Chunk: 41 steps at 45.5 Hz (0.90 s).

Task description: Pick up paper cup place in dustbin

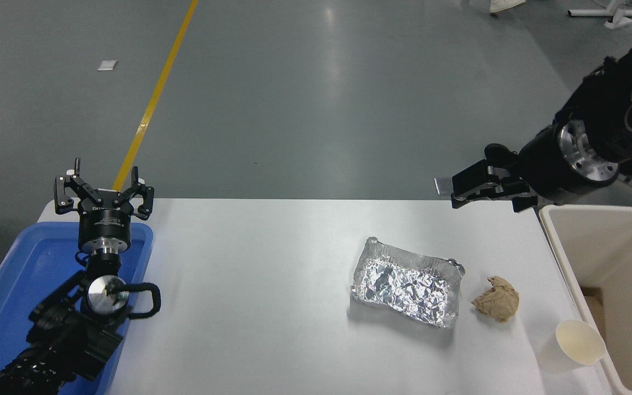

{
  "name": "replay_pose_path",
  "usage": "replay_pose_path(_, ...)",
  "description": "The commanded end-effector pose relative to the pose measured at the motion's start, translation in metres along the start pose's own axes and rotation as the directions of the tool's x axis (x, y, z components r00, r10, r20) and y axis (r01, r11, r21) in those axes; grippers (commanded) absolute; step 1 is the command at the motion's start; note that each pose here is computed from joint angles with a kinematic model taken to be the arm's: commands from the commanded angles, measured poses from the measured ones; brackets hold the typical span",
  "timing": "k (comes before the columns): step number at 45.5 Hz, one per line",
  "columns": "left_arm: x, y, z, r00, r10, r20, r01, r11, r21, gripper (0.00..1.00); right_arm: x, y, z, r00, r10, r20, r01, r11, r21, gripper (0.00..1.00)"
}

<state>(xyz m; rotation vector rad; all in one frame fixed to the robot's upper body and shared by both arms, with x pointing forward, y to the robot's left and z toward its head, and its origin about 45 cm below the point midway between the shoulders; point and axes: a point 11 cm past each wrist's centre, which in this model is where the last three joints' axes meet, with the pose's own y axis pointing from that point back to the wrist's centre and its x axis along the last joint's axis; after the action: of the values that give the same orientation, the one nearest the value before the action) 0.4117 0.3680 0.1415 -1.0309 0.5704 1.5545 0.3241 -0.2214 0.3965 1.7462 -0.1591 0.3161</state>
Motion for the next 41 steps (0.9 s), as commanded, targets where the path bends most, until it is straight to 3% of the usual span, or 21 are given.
replay_pose_path(1, 0.0, 0.0, 0.001, 1.0, 0.0, 0.002, 0.0, 1.0, -0.001, 0.99, -0.013, 0.013, -0.024, 0.996, -0.081, -0.025, 0.082, 0.996, 0.038, 1.0)
replay_pose_path(20, 0.0, 0.0, 0.0, 1.0, 0.001, 0.0, -0.001, 1.0, 0.0, 0.99, -0.009, 0.0, -0.008, 0.998, -0.053, 0.015, 0.053, 0.998, 0.024, 1.0)
replay_pose_path(29, 0.0, 0.0, 0.001, 1.0, 0.0, 0.002, 0.0, 1.0, -0.001, 0.99, -0.021, -0.023, 0.055, 0.986, -0.026, 0.167, 0.032, 0.999, -0.03, 0.98)
replay_pose_path(41, 0.0, 0.0, 0.0, 1.0, 0.001, 0.0, -0.001, 1.0, 0.0, 0.99, -0.075, -0.062, 0.157, 0.934, -0.043, 0.355, 0.063, 0.997, -0.043, 0.98)
